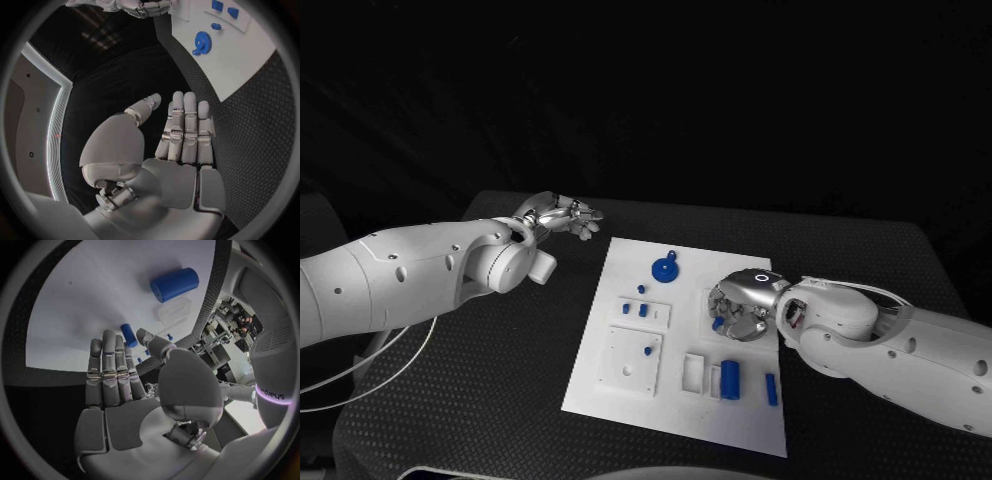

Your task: Assemble the parts on the task board

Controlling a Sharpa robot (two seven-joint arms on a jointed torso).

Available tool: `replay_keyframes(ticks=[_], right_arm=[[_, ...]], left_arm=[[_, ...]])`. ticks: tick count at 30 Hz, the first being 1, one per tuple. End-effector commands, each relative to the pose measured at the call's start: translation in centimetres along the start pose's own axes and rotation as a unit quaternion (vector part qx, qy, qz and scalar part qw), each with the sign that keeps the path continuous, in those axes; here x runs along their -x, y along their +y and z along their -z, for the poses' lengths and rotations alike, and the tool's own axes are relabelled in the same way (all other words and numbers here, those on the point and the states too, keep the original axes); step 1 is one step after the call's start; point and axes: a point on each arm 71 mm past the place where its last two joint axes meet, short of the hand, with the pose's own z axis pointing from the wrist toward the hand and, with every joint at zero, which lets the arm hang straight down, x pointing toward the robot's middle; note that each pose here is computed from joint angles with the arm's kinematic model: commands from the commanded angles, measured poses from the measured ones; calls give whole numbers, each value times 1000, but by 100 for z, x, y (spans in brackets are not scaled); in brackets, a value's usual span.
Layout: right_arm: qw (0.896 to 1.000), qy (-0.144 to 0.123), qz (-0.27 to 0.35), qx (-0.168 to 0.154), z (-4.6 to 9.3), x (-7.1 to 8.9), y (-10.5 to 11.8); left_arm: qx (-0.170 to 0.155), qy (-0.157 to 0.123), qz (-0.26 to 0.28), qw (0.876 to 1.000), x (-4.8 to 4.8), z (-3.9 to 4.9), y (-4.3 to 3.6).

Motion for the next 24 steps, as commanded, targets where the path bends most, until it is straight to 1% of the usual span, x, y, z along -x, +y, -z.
replay_keyframes(ticks=[1, 13, 24], right_arm=[[1000, 2, 8, 6, -4, -8, 19], [1000, -1, 8, 8, -6, -6, 27], [1000, -9, 14, 14, 1, 2, 63]], left_arm=[[-4, 6, -1, 1000, -13, -4, -22], [-2, 8, 0, 1000, -16, -4, -19], [-1, 6, -1, 1000, -14, -6, -17]])
